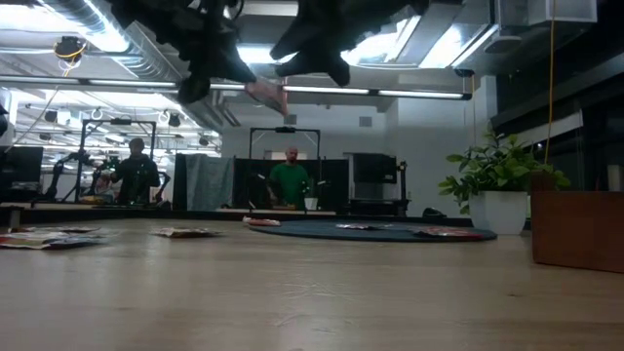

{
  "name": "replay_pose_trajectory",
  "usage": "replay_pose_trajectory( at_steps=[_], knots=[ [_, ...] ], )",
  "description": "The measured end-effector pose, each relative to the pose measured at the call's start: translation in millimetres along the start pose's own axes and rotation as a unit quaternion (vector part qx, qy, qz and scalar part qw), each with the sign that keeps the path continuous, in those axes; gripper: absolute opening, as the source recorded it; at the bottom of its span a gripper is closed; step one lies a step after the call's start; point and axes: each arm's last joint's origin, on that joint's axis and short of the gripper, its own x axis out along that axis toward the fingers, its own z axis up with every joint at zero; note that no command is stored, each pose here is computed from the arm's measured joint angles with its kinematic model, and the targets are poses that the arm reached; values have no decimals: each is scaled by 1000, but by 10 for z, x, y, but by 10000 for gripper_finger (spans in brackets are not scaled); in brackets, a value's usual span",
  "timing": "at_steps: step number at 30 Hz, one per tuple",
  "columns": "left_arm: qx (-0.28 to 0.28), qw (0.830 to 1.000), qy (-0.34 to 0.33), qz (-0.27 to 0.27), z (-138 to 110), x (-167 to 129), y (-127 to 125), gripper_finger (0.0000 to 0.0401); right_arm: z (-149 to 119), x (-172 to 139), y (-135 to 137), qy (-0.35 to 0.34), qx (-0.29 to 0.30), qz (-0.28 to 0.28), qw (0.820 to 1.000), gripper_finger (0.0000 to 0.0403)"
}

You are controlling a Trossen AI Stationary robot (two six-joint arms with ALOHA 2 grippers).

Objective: Pick & Place Tea
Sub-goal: Put the red tea bag into the right section of the wooden organizer

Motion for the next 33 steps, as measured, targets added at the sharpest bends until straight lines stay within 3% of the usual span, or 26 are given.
replay_pose_trajectory(
  at_steps=[7,12,17,22,33],
  knots=[
    [101,994,-41,-27,35,-102,-99,2,5,-80,-1,15,78,18,997,142],
    [129,986,-92,-47,74,-367,-137,2,20,-224,17,21,118,5,993,142],
    [137,974,-158,-84,58,-600,-165,2,112,-343,129,-39,152,-13,988,142],
    [128,956,-223,-140,20,-642,-221,2,262,-370,208,-135,188,-8,973,142],
    [152,917,-325,-171,86,-764,-379,2,441,-413,241,-240,216,14,946,142]
  ],
)
